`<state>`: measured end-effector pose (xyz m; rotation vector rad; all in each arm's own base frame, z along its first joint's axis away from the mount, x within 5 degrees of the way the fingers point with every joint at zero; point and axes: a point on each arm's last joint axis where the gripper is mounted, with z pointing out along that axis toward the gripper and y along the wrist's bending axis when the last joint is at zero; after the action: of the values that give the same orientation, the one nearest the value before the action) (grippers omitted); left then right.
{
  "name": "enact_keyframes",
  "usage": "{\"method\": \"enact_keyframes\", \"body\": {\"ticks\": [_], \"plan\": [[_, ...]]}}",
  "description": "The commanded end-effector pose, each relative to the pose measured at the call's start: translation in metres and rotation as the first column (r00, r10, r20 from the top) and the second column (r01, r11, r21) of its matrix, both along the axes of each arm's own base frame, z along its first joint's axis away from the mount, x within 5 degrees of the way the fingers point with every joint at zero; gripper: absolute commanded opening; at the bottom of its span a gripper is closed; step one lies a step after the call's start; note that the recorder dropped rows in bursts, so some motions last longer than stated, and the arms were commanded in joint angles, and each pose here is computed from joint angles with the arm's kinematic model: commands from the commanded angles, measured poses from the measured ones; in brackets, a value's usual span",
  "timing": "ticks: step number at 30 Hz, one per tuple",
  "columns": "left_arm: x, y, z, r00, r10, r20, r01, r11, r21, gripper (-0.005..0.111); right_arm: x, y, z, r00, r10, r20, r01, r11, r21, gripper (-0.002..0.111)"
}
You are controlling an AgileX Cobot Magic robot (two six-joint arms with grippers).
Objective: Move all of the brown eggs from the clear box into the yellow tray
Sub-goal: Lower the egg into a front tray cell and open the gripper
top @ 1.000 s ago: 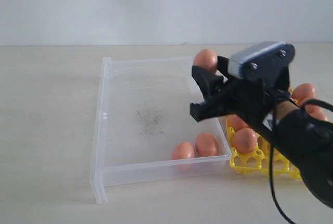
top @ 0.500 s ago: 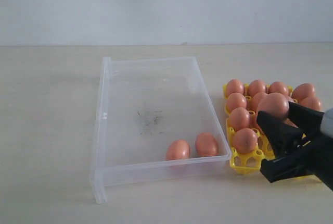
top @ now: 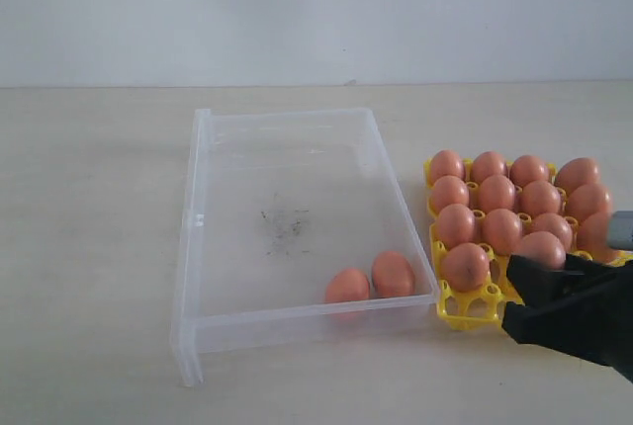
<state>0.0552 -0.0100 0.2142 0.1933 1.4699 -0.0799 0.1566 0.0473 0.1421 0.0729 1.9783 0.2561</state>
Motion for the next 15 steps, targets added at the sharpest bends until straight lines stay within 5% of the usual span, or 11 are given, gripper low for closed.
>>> {"method": "enact_keyframes", "body": {"ticks": [1, 15], "plan": [[0.0, 0.0, -0.001, 1.0, -0.004, -0.002, 0.004, 1.0, 0.0, 0.004, 0.008, 0.006, 0.006, 1.0, 0.024, 0.007, -0.024, 1.0, 0.02, 0.0], [0.0, 0.0, -0.001, 1.0, -0.004, -0.002, 0.004, 1.0, 0.0, 0.004, 0.032, 0.013, -0.013, 0.981, -0.056, -0.186, 0.053, 0.998, -0.02, 0.0]]}}
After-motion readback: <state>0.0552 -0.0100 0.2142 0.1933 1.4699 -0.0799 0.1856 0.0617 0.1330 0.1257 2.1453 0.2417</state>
